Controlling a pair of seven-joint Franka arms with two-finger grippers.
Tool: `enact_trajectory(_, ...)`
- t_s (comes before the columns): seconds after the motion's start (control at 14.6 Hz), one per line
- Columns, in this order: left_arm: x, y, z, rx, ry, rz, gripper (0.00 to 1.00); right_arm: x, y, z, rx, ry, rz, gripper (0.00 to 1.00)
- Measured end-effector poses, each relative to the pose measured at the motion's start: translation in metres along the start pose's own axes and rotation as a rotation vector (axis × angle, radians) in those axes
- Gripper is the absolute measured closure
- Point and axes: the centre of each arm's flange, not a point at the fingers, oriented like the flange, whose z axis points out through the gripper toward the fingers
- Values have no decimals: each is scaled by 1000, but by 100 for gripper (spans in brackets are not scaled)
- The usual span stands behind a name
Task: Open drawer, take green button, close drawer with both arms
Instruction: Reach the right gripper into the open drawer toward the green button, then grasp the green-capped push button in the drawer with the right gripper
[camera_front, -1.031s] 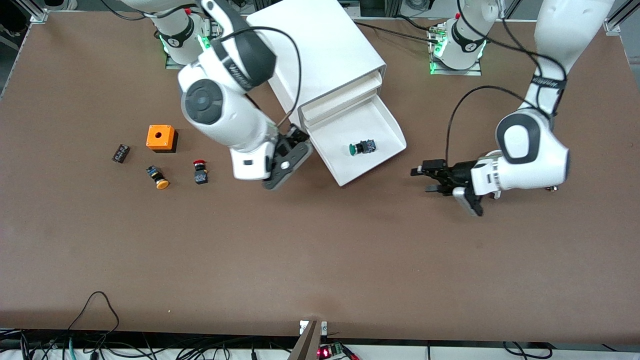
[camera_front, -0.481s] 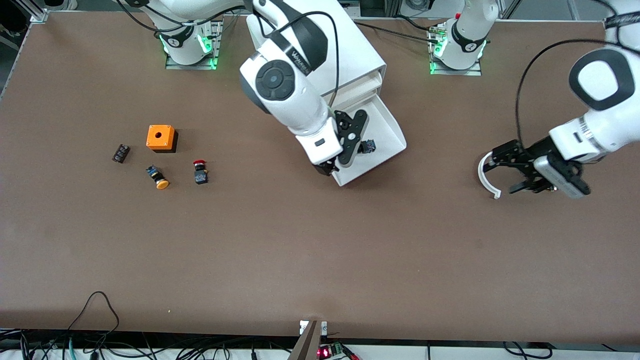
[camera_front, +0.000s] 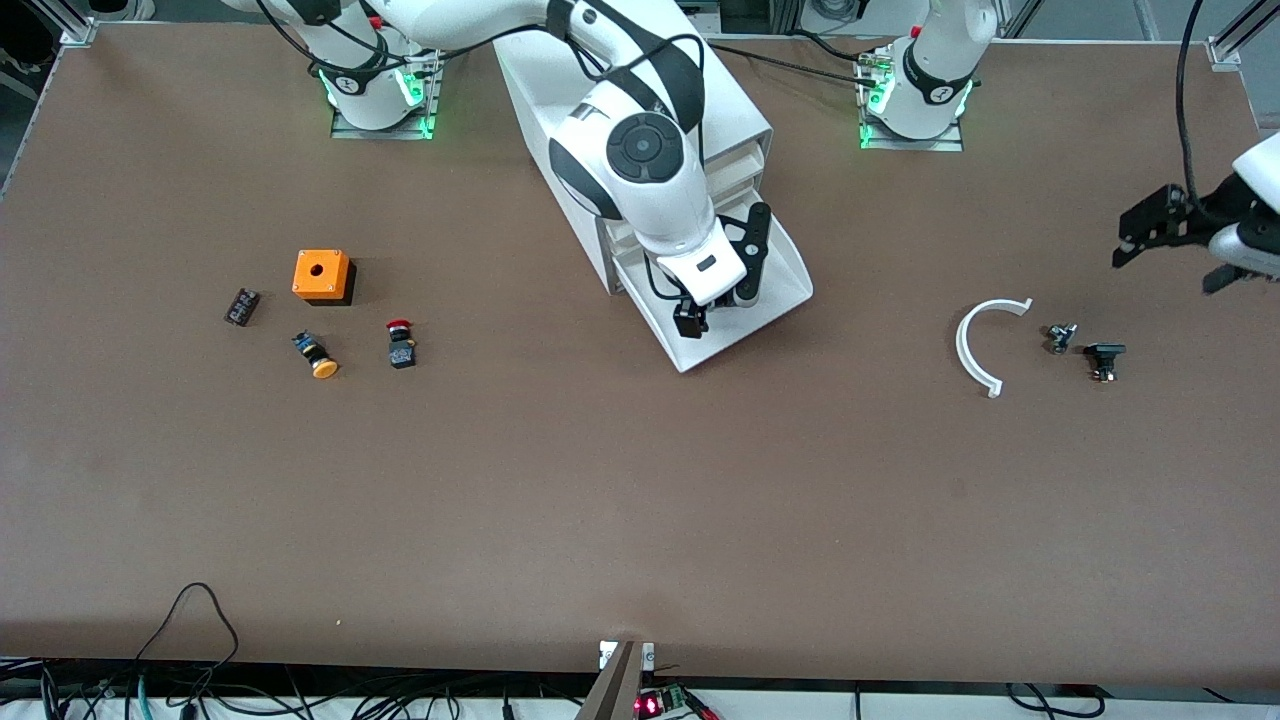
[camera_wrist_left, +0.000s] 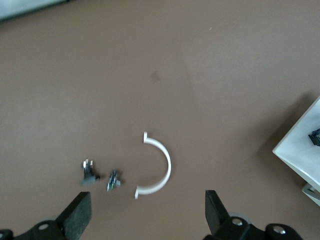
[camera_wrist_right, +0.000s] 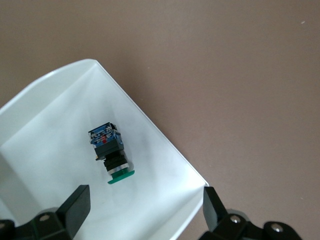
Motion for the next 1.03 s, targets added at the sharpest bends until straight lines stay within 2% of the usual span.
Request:
enact_trajectory(0.14, -7, 13, -17, 19, -62, -121, 0, -1, 4, 23, -11, 13, -1, 0)
enact_trajectory(0.27, -10, 16, -26, 22, -72, -173, 0, -3, 8, 41, -17, 22, 0, 0)
enact_trajectory(0.69, -13, 9, -43, 4, -43, -203, 0, 1, -11, 76, -10, -10, -42, 0)
enact_trajectory(1.03, -12, 9, -43, 3, -40, -208, 0, 7, -29, 83, 7, -36, -70, 0)
